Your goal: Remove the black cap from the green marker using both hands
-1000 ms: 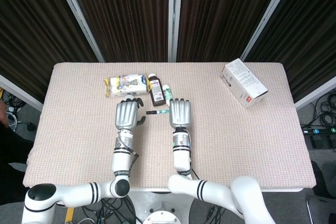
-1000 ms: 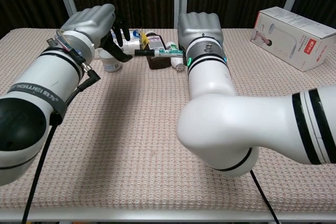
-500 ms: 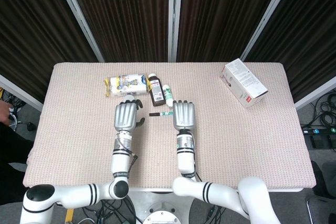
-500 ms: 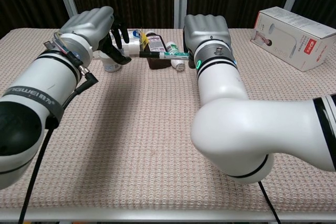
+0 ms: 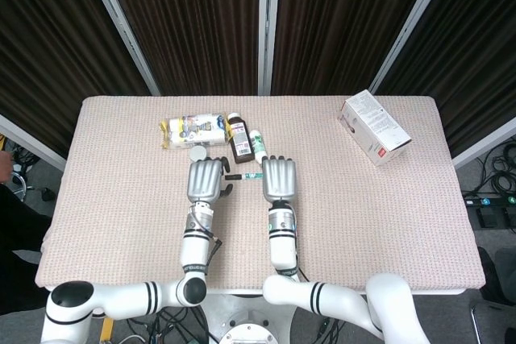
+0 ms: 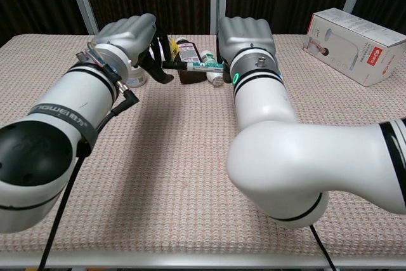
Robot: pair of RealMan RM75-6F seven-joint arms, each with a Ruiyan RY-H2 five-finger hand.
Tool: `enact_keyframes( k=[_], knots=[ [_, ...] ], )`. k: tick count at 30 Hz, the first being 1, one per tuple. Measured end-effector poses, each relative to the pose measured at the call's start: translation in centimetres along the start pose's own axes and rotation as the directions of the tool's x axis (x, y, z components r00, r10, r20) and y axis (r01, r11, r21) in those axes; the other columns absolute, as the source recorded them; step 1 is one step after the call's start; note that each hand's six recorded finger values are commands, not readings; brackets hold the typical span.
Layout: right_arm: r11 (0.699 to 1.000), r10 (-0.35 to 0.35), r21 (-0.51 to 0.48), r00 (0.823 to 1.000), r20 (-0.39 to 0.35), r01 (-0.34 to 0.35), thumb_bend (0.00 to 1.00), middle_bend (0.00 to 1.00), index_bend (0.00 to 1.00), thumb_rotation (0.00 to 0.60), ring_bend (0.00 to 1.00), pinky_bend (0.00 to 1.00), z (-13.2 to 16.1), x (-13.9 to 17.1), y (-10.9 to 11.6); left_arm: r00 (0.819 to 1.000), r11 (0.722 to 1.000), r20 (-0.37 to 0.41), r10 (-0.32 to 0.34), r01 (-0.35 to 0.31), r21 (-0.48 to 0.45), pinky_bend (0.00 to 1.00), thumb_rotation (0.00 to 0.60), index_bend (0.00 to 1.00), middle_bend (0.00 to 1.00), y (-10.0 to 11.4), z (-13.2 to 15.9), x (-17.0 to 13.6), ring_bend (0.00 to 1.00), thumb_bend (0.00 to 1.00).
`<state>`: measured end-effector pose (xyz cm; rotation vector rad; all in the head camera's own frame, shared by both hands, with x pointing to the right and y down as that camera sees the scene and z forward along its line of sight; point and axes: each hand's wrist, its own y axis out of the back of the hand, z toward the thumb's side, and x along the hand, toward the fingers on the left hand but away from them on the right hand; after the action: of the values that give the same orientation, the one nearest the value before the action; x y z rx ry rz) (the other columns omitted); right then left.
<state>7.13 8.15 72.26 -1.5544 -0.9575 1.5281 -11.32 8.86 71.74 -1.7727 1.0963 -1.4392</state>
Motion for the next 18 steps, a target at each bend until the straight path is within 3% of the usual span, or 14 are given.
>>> enact_keyframes(
  k=[18],
  knots=[
    [1.0, 0.013, -0.002, 1.0, -0.014, -0.013, 0.26, 0.61, 0.67, 0.6, 0.48, 0.54, 0.53, 0.04, -0.45, 1.0, 1.0, 0.011, 0.008, -0.008, 0.003, 0.52, 0.6, 0.53, 0.54, 0.15, 0.57, 0.04, 0.48, 0.23]
  ],
)
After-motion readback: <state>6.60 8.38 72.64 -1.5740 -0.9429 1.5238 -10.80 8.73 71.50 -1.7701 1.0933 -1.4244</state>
